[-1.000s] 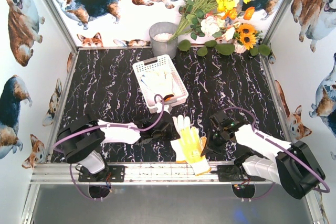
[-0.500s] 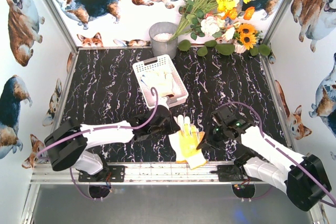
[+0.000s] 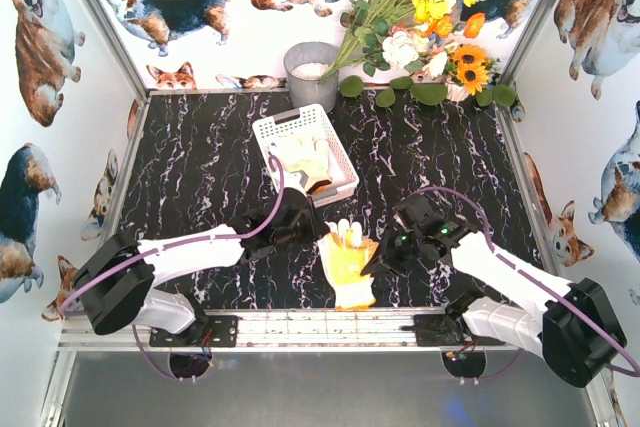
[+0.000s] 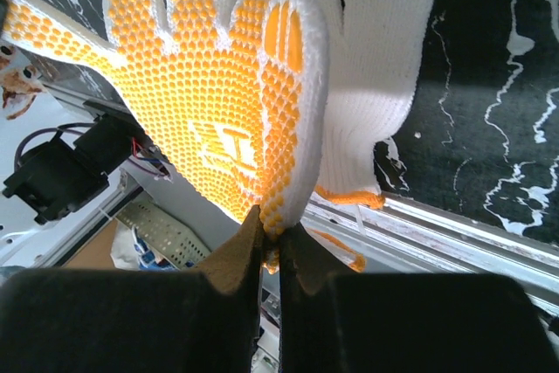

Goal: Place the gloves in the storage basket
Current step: Pair the glove with the glove.

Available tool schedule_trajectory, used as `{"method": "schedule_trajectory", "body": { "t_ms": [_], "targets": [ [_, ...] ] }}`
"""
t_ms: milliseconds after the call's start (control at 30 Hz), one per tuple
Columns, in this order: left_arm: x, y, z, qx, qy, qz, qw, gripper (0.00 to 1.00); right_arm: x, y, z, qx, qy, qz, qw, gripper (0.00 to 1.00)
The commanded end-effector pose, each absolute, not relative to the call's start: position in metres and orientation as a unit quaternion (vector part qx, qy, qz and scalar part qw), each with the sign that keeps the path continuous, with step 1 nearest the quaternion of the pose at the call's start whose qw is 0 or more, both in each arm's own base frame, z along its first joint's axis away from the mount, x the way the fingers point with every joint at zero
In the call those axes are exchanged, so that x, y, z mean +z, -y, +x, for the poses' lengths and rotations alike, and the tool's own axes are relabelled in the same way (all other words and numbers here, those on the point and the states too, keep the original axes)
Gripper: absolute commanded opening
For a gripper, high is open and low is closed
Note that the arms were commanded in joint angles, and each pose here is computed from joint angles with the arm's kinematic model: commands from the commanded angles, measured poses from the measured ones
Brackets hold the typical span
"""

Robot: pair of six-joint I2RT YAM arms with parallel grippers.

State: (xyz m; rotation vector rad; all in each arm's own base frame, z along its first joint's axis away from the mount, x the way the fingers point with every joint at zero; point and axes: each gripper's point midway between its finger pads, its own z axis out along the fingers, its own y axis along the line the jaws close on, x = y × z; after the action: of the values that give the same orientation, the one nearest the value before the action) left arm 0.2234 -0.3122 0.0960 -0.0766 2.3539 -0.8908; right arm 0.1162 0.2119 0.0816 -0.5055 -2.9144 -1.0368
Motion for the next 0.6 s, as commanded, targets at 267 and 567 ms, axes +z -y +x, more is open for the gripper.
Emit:
{"method": "schedule_trajectory", "body": {
  "t_ms": [267,567],
  "targets": [
    [0.083,0.303,0.242,-0.32,-0.894,-0.018,0.312,0.0,0.082,-0.228,0.141,-0.353,0.918,-0.176,-0.033,0.0],
    [0.069,0.307,0.248,-0.314,-0.898,-0.023,0.309,0.0,0.065,-0.22,0.126,-0.323,0.931,-0.169,-0.011,0.0]
  ]
}}
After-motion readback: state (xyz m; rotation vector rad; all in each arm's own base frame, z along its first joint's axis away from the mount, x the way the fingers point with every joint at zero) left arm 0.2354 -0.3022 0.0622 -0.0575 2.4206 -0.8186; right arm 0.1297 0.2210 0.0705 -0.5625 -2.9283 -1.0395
